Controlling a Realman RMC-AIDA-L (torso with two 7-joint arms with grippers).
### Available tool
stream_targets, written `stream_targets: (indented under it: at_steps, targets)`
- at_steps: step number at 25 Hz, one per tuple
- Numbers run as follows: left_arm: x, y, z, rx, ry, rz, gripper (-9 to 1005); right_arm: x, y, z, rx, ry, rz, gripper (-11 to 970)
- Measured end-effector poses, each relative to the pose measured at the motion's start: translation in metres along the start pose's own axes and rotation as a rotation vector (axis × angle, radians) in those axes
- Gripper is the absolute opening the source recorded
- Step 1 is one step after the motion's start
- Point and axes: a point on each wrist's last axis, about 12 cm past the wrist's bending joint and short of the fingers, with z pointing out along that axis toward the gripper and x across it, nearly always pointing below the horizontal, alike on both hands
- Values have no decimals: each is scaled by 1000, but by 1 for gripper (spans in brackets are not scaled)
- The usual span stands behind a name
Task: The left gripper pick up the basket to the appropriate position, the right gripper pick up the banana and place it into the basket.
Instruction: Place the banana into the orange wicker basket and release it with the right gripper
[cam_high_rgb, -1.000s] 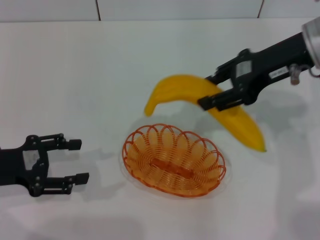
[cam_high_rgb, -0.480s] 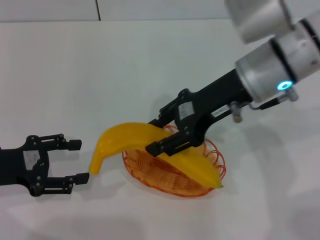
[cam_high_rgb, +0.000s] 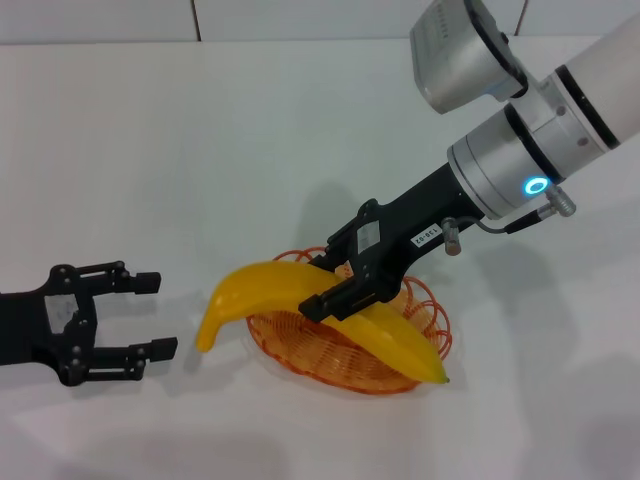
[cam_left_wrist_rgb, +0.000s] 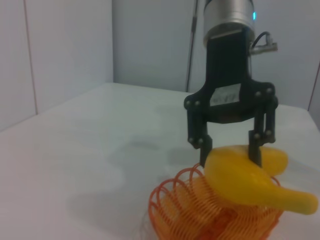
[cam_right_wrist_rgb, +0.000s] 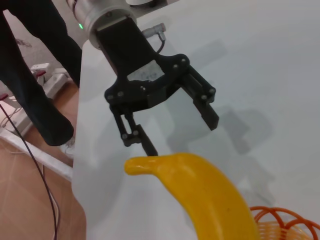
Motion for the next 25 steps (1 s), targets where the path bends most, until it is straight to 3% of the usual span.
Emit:
stream_targets:
  at_steps: [25]
  targets:
    - [1,0,3,1,-2,-6,802,2,-3,-7,7,9,-3,666]
